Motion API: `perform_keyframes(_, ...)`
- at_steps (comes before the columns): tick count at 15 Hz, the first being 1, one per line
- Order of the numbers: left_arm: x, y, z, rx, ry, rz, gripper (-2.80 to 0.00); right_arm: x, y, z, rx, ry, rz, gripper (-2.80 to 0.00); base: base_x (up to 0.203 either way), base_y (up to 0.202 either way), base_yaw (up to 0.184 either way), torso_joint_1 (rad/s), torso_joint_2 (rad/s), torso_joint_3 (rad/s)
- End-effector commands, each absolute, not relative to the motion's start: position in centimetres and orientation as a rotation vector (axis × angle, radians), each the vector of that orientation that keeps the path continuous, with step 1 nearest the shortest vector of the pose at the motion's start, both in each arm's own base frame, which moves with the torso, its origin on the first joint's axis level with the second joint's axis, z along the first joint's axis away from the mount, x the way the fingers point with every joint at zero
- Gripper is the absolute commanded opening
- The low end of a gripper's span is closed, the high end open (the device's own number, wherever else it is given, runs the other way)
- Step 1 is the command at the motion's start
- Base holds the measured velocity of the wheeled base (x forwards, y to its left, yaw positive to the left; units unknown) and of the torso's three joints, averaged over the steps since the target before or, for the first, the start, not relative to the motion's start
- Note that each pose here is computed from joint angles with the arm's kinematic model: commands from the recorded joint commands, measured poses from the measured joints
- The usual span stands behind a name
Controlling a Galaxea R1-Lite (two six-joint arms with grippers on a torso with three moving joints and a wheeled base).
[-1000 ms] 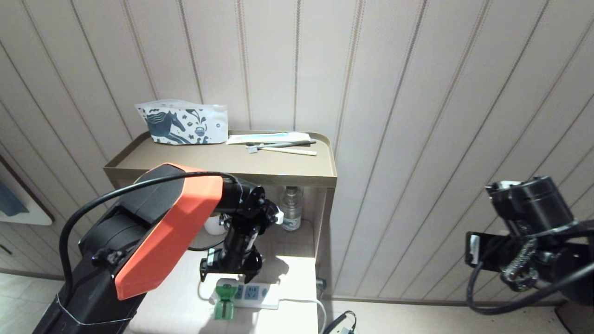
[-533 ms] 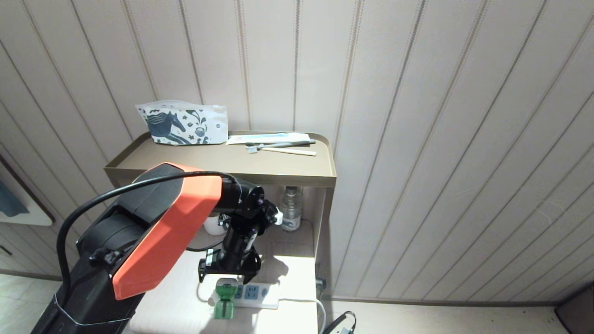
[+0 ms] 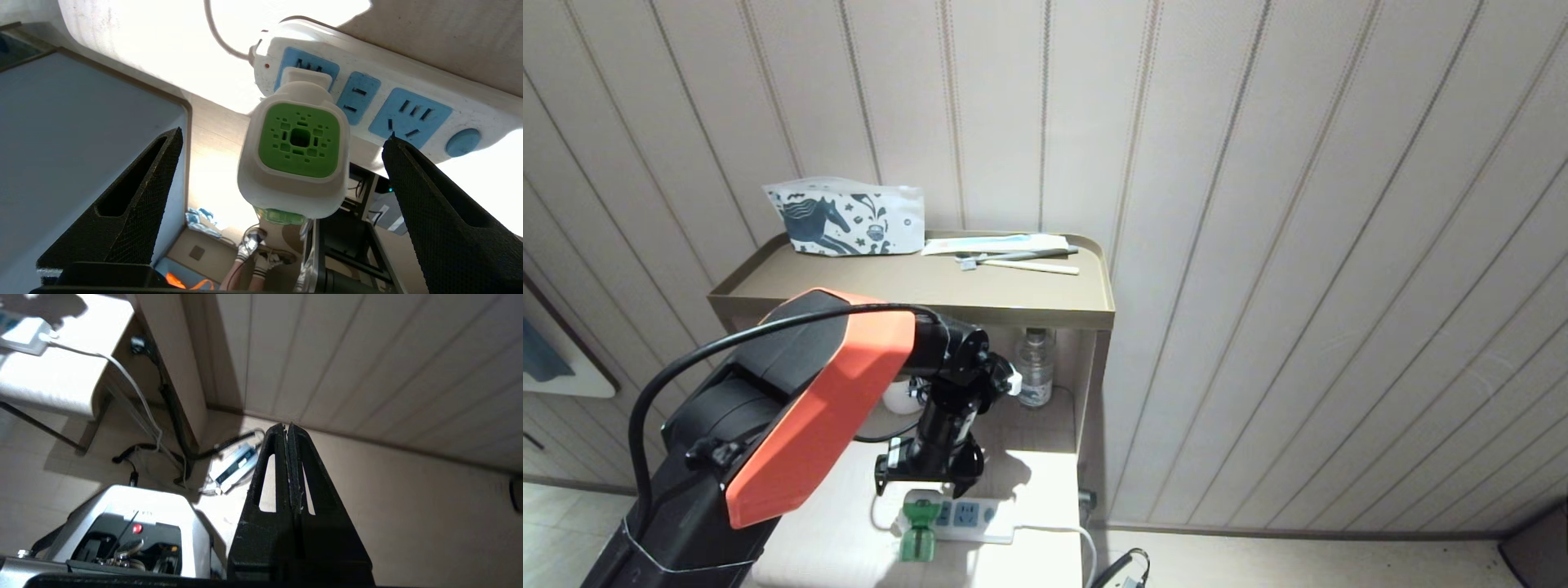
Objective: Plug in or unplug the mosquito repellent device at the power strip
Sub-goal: Insert the plug into the socket
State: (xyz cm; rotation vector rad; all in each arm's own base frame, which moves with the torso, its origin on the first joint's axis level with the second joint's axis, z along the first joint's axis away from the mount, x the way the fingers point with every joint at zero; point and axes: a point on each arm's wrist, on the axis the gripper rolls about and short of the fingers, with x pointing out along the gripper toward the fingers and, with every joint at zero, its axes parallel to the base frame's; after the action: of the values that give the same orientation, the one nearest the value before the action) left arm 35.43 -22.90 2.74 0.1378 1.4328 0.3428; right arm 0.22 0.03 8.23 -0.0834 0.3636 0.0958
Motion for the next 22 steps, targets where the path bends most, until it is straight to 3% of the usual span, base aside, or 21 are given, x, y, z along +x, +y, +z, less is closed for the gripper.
perform_keyframes(1,35.5,-22.9,2.8,0.134,1.431,0.347,0.0,-0.3,0.0,7.8,-0.085,0.313,0.113,-2.8,0.0,0.0,0.0,0.0,0.0,0.0)
perform_keyframes(4,35.6,-23.0,3.6,0.118,1.409,0.335,0.0,-0.1,0.0,7.9,0.011,0.283,0.083,-2.8,0.0,0.0,0.0,0.0,0.0,0.0)
perform_keyframes(8,35.6,-22.9,4.2,0.115,1.4,0.326,0.0,-0.2,0.0,7.9,-0.104,0.272,0.101,-2.8,0.0,0.0,0.0,0.0,0.0,0.0)
perform_keyframes(16,35.6,-22.8,4.7,0.101,1.393,0.327,0.0,-0.2,0.0,7.7,-0.009,0.294,0.076,-2.8,0.0,0.0,0.0,0.0,0.0,0.0)
perform_keyframes(22,35.7,-22.6,4.8,0.098,1.393,0.331,0.0,-1.4,0.0,7.7,0.017,0.129,-0.029,-2.8,0.0,0.0,0.0,0.0,0.0,0.0)
